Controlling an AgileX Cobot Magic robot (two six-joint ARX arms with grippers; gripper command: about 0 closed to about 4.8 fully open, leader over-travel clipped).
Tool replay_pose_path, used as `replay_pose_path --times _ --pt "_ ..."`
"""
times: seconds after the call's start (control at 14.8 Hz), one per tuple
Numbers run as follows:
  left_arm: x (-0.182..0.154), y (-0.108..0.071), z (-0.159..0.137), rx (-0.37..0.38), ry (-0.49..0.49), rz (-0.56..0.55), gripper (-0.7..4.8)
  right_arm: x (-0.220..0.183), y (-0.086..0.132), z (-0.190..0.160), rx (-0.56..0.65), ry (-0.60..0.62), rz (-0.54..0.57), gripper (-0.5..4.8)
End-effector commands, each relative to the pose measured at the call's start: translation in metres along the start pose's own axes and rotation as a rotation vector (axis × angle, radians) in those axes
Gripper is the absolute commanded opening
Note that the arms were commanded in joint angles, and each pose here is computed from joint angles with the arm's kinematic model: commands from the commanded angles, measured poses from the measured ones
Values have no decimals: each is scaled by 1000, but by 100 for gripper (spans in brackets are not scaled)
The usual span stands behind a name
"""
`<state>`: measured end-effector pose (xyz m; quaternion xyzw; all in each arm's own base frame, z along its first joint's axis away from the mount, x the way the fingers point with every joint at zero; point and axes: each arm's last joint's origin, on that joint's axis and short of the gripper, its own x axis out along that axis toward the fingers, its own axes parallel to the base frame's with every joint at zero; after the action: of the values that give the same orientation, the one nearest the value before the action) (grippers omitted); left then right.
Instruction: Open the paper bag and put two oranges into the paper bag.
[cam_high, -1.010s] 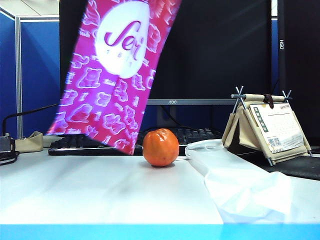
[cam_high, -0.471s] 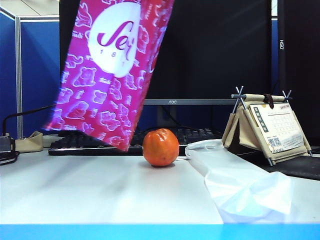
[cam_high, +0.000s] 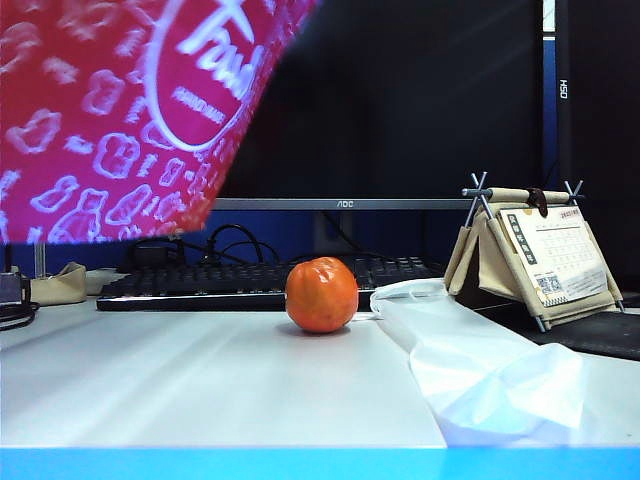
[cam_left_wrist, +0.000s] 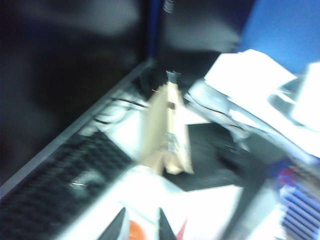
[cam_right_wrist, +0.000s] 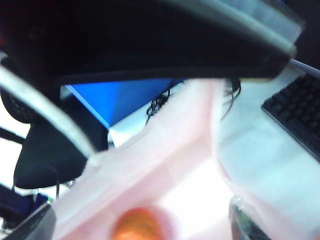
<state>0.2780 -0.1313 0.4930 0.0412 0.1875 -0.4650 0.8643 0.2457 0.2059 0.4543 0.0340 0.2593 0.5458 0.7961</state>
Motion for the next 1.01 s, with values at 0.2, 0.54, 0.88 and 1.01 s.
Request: replay_pose_path --times 0.2,0.54,0.88,1.01 --pt "-7 8 5 16 -39 106 16 -53 20 24 -114 -257 -96 439" --pt "-11 15 5 -27 -56 115 -5 -116 22 17 -78 -310 -234 428" --pt "-11 15 -7 -41 58 180 -5 -113 1 -20 5 9 -330 430" --pt "-11 14 -11 -46 101 174 -5 -89 -22 -39 31 95 -315 431"
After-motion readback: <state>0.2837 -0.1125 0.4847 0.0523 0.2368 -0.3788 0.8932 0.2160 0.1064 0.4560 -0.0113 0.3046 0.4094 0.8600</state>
